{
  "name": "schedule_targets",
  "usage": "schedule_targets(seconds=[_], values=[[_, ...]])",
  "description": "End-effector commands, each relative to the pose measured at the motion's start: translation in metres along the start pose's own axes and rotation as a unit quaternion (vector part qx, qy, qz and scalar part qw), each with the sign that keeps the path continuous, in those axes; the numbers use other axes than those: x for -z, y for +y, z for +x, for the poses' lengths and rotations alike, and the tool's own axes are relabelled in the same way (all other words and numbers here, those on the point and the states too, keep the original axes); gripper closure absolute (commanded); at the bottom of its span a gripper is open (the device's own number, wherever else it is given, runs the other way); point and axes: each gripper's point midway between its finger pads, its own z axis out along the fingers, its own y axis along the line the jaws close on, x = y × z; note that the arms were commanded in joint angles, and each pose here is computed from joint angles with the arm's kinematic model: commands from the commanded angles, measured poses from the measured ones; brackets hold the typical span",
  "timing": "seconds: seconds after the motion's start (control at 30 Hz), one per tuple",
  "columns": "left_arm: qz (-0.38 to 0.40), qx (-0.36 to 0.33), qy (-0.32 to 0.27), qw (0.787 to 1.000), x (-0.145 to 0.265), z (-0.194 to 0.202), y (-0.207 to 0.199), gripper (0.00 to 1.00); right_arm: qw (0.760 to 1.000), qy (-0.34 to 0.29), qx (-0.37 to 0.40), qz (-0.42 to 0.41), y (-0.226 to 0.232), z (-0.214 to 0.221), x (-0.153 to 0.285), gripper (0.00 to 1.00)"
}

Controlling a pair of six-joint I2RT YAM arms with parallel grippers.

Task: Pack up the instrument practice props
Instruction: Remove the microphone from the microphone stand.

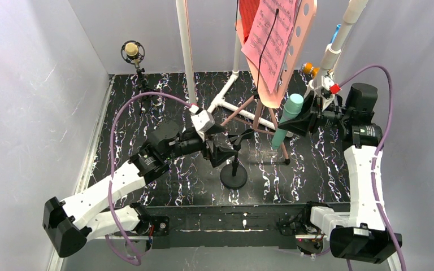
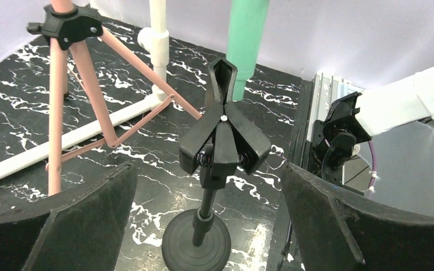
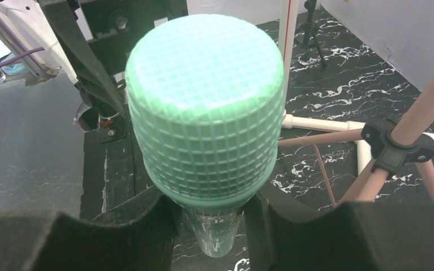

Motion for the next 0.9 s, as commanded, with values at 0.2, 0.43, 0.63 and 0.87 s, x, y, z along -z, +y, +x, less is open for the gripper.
schedule_targets(seconds=[0.2,0.43,0.63,0.87], values=[[-0.025,0.114,-0.082,0.990,0.057,-0.049,-0.024,0.02,1.000,-0.003,-0.009,0.003,0.050,-0.010,0.008,0.80],[0.070,0.227,-0.064,0.969,0.068,-0.058,-0.076,0.02,0.999,-0.013,-0.030,-0.032,0.093,-0.007,0.010,0.78],[0.049,0.184,0.006,0.982,0.044,-0.036,-0.107,0.02,0.994,-0.011,-0.102,-0.034,0.109,0.000,0.011,0.80],[-0.014,0.153,0.010,0.988,-0.004,-0.030,-0.138,0.02,0.985,-0.008,-0.171,-0.035,0.120,0.005,0.011,0.81]])
